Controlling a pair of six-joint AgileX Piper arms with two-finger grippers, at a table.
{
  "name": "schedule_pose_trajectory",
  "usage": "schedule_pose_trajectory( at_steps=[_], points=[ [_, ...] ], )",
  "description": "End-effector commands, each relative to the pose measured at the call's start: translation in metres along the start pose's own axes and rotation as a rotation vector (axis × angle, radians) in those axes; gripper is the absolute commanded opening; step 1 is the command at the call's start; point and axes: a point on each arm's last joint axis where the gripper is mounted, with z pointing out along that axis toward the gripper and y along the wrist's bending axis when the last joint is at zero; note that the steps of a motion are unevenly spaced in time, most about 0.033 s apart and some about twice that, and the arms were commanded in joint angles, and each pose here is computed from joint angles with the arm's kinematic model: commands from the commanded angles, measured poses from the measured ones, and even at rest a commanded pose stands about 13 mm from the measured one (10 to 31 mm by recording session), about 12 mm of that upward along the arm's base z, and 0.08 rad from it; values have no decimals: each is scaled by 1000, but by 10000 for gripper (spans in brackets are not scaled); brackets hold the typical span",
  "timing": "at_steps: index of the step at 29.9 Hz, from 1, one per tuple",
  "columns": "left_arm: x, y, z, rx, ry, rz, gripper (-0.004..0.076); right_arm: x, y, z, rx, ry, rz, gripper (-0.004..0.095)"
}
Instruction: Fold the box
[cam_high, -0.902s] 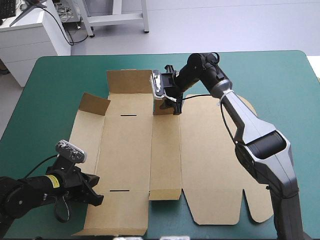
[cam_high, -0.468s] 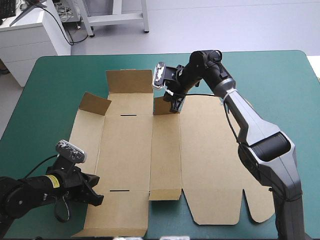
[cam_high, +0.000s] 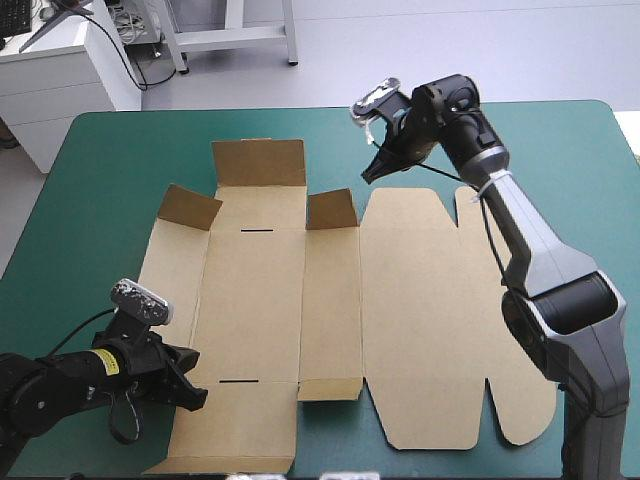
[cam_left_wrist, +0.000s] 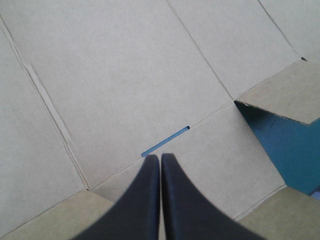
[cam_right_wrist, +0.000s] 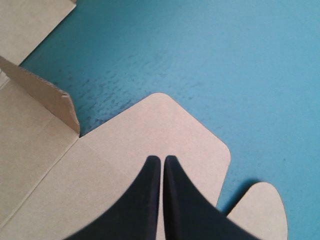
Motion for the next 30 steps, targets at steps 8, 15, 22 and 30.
schedule_pose_trajectory(
  at_steps=[8, 15, 22, 30],
  points=[
    [-14, -2, -8, -1, -112, 3, -8, 27, -52, -92, 55, -147, 232, 0],
    [-18, -1, -9, -10, -159, 3, -8, 75, -45, -94, 37, -11, 251, 0],
    [-21, 0, -6, -11, -166, -1, -8, 120, -26, -99, 35, 3, 284, 0],
    [-30, 2, -2, -15, -174, -9, -8, 168, 8, -120, 21, -48, 309, 0]
  ],
)
